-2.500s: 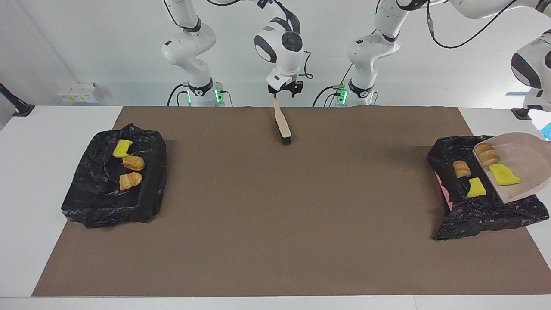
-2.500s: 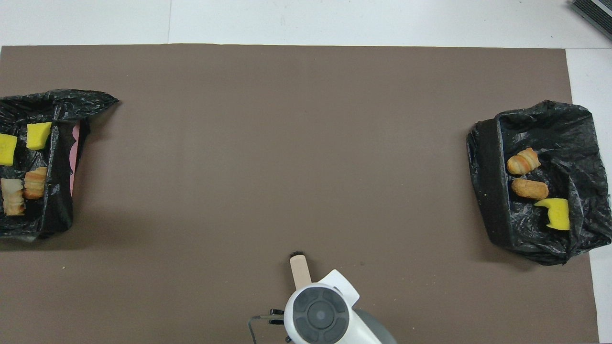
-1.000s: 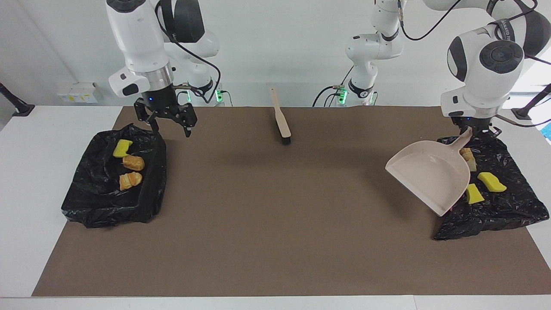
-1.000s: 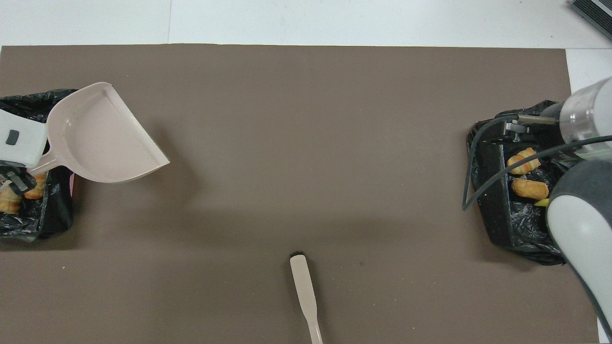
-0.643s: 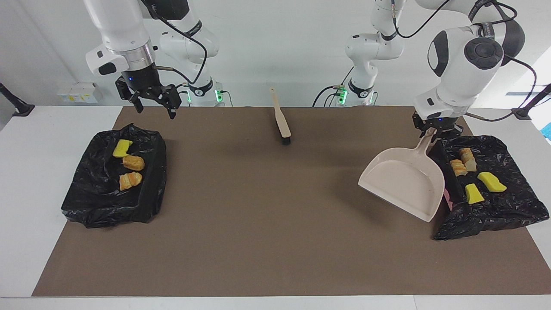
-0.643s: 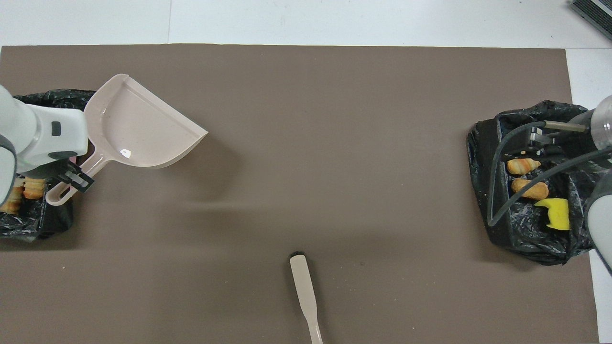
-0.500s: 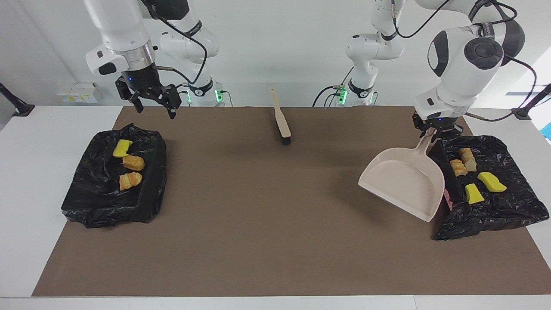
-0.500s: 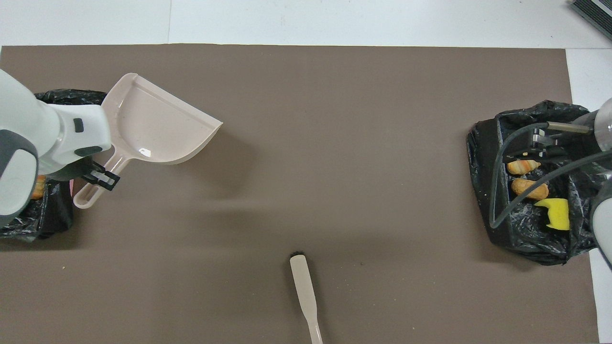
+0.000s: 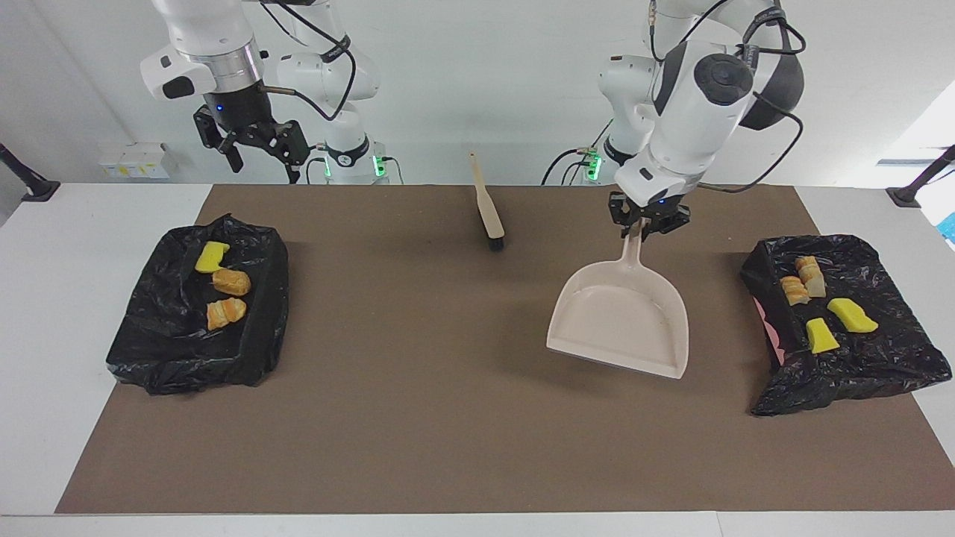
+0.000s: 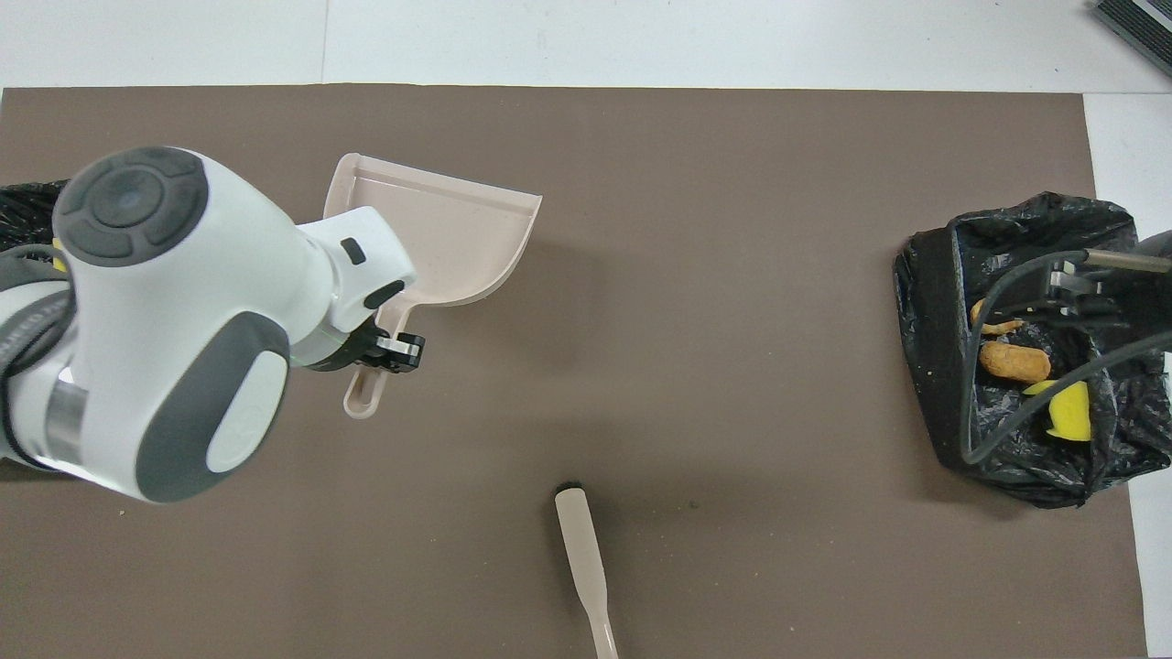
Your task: Sweep and dump trash in bin
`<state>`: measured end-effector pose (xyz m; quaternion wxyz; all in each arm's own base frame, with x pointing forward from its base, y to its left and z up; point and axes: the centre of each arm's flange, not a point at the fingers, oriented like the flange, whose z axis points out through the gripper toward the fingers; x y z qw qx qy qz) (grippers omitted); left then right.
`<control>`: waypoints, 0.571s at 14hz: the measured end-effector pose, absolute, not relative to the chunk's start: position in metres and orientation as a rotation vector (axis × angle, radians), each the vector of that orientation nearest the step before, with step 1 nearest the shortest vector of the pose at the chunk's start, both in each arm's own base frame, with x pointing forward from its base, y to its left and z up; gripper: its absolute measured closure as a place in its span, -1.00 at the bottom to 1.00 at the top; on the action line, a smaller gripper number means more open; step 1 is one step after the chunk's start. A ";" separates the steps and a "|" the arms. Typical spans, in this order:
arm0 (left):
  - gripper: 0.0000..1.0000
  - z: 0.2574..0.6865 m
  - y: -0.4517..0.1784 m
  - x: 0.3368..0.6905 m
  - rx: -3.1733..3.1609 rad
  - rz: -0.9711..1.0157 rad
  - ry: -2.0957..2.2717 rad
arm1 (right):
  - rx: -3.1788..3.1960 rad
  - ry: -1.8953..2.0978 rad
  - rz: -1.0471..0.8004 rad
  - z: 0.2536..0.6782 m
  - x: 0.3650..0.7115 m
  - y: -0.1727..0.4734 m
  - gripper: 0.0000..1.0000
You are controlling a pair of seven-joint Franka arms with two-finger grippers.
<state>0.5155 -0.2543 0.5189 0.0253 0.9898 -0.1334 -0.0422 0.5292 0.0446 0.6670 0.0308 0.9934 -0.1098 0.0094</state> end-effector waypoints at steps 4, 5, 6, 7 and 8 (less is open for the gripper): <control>0.37 0.472 -0.330 0.502 3.068 -0.114 -0.341 | 3.061 -0.338 0.029 0.667 0.529 0.045 -1.00; 0.37 0.456 -0.346 0.501 3.069 -0.106 -0.323 | 3.061 -0.338 0.029 0.667 0.529 0.045 -1.00; 0.37 0.439 -0.356 0.503 3.070 -0.102 -0.308 | 3.061 -0.338 0.029 0.667 0.529 0.045 -1.00; 0.37 0.424 -0.363 0.506 3.071 -0.101 -0.299 | 3.061 -0.338 0.029 0.667 0.529 0.045 -1.00; 0.37 0.409 -0.366 0.508 3.070 -0.094 -0.290 | 3.061 -0.338 0.029 0.667 0.529 0.045 -1.00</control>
